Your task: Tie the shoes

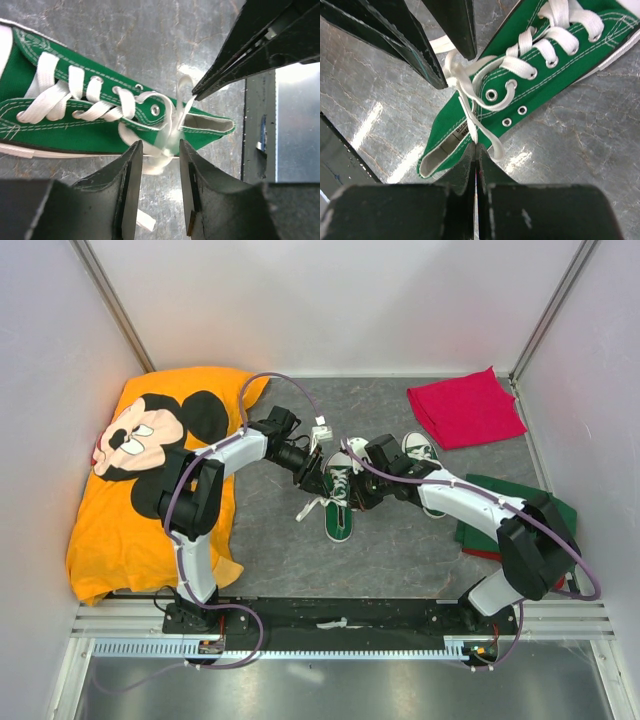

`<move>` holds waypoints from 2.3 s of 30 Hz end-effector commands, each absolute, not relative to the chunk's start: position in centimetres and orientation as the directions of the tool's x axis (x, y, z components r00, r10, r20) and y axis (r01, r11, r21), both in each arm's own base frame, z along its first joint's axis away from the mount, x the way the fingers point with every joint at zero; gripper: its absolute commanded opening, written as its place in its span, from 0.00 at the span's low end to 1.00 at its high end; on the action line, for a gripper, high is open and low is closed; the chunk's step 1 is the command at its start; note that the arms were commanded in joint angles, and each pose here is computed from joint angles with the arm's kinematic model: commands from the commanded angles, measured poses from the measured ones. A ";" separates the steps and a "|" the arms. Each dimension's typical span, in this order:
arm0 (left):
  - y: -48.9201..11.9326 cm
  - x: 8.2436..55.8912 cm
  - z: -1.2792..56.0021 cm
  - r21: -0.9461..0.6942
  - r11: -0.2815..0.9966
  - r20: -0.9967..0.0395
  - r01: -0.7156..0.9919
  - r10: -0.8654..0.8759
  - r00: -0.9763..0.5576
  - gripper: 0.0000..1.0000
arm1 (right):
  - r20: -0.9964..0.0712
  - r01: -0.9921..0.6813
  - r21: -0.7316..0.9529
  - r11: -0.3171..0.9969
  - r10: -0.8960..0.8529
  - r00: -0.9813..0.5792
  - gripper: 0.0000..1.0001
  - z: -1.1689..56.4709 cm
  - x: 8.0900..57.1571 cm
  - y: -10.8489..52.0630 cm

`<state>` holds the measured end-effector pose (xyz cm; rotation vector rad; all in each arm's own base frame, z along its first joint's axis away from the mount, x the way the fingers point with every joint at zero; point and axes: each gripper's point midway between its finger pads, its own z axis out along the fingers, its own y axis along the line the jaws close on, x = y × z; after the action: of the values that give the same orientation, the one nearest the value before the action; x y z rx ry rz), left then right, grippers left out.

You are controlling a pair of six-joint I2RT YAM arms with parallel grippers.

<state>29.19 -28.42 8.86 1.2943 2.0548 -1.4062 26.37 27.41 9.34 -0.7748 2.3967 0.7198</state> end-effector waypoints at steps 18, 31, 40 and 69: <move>-29.4 29.7 9.7 -0.523 0.092 -0.714 0.847 0.495 -0.495 0.27 | -0.627 -0.653 0.313 0.690 -0.366 -0.688 0.00 10.0 26.1 26.9; -29.5 28.8 12.1 -0.530 0.064 -0.740 0.846 0.453 -0.498 0.02 | -0.632 -0.662 0.327 0.675 -0.364 -0.684 0.00 10.0 26.1 27.4; -29.9 29.0 13.9 -0.559 0.062 -0.746 0.827 0.397 -0.534 0.01 | -0.635 -0.635 0.325 0.701 -0.336 -0.696 0.00 9.9 27.4 27.8; -29.5 29.4 8.4 -0.458 0.131 -0.720 0.879 0.525 -0.454 0.45 | -0.623 -0.643 0.310 0.700 -0.361 -0.694 0.00 9.7 26.3 26.6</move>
<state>28.92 -29.34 9.29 1.3107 2.0498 -1.2849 26.38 27.16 9.19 -0.7687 2.3947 0.7180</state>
